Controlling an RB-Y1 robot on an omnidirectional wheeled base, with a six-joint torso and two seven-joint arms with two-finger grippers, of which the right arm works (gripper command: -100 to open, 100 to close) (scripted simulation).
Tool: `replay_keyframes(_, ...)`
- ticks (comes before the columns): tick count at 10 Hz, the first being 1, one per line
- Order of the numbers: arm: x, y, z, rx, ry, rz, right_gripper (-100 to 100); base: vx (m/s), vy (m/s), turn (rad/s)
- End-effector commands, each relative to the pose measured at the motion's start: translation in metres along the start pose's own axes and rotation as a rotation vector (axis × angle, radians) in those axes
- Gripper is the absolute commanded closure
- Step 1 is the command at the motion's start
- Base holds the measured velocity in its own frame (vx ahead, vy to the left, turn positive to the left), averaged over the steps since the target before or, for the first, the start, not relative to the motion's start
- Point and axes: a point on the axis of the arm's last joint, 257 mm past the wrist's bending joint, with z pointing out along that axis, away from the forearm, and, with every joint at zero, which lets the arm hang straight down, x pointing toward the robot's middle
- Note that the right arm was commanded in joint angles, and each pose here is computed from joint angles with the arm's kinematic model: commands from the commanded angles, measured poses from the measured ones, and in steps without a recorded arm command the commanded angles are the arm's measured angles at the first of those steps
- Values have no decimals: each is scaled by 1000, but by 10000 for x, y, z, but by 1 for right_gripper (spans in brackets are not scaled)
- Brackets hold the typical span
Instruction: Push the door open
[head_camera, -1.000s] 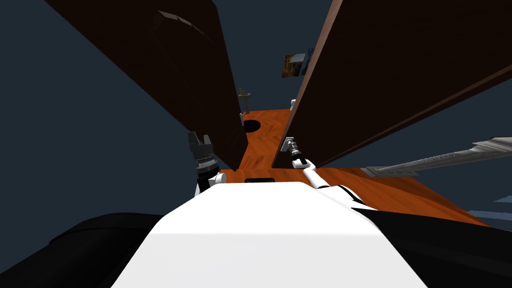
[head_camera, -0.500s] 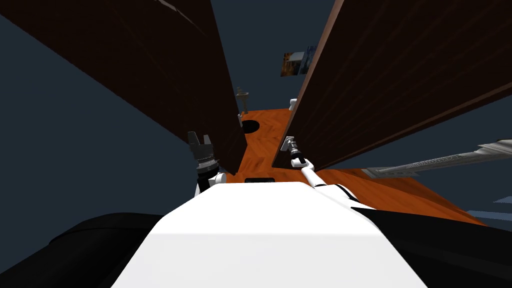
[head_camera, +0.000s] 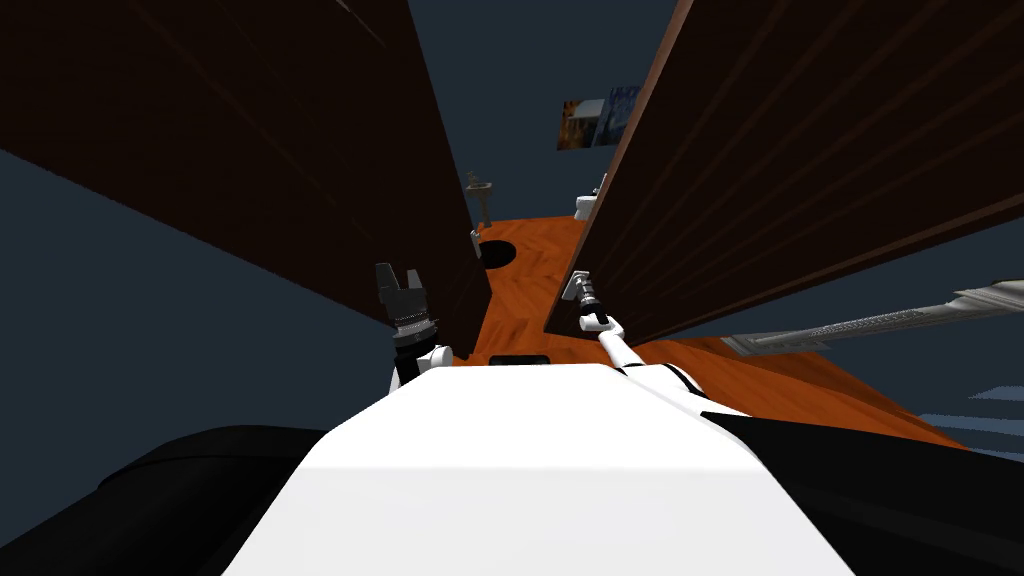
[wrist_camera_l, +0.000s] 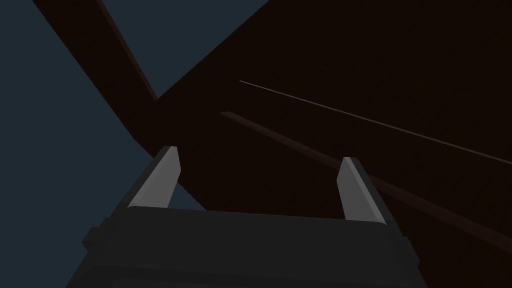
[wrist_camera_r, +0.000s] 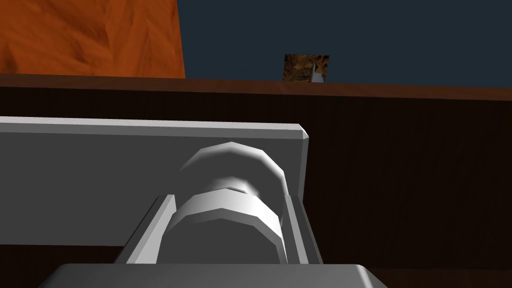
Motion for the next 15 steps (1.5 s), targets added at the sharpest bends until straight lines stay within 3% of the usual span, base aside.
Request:
replay_keyframes(1,-85,66,32,-12,-24,-9,100,98,7,-47)
replay_keyframes(15,-107,57,196,-10,-146,-8,100,105,26,-71)
